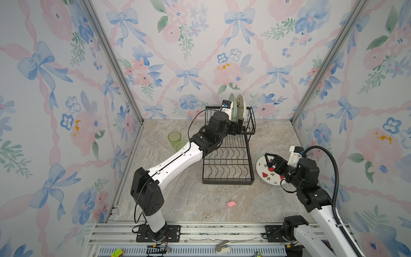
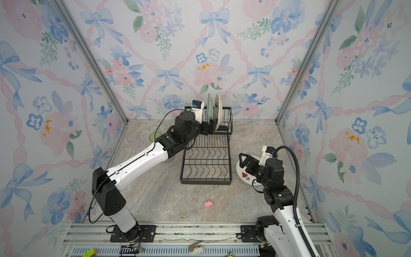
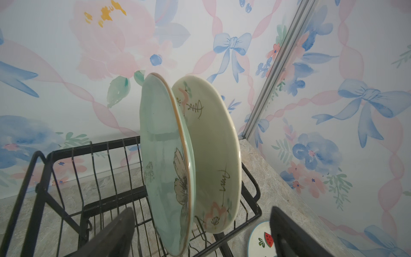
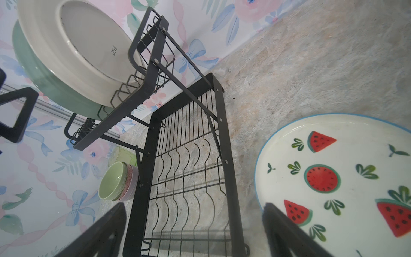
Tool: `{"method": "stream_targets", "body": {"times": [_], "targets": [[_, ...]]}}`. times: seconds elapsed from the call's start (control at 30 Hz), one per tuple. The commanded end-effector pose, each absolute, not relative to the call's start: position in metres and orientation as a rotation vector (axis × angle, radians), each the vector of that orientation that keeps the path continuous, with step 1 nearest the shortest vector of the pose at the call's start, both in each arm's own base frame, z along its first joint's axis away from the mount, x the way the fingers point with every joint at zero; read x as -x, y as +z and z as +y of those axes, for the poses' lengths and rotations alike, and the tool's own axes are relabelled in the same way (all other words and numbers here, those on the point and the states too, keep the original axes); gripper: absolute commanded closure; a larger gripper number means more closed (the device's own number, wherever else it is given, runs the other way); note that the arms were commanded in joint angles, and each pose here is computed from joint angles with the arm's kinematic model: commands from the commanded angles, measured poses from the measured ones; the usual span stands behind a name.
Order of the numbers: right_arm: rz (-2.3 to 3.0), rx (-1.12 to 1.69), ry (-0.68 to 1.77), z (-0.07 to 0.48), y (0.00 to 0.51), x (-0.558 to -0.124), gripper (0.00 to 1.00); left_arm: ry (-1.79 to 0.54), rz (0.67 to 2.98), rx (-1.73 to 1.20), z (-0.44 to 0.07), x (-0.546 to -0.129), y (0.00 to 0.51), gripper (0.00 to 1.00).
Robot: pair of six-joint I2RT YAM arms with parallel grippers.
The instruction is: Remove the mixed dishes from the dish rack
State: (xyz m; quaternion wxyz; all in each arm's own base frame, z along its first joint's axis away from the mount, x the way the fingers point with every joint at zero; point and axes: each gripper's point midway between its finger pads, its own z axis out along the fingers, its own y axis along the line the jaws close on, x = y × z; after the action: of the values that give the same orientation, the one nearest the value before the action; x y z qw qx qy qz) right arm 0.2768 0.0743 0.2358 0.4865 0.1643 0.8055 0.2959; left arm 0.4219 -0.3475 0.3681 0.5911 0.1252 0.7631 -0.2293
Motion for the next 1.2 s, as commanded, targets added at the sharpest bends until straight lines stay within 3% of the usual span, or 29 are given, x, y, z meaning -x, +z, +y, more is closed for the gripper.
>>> {"method": "stream_targets", "body": {"times": [0.0,0.63,0.93,1.17], "targets": [[1.979,-0.423,0.711,0.073,0.233,-0.271,0.03,-0.542,1.801,-0.287,-0.349,-0.432,0.359,0.14],[2.023,-0.456,0.669,0.068,0.222,-0.268,0.03,-0.420,1.828,-0.306,-0.355,-0.464,0.335,0.49],[2.028,-0.460,0.654,0.066,0.224,-0.267,0.03,-0.356,1.814,-0.310,-0.351,-0.469,0.336,0.74],[2.033,-0.467,0.647,0.065,0.224,-0.266,0.03,-0.320,1.821,-0.306,-0.348,-0.476,0.329,0.74]]}}
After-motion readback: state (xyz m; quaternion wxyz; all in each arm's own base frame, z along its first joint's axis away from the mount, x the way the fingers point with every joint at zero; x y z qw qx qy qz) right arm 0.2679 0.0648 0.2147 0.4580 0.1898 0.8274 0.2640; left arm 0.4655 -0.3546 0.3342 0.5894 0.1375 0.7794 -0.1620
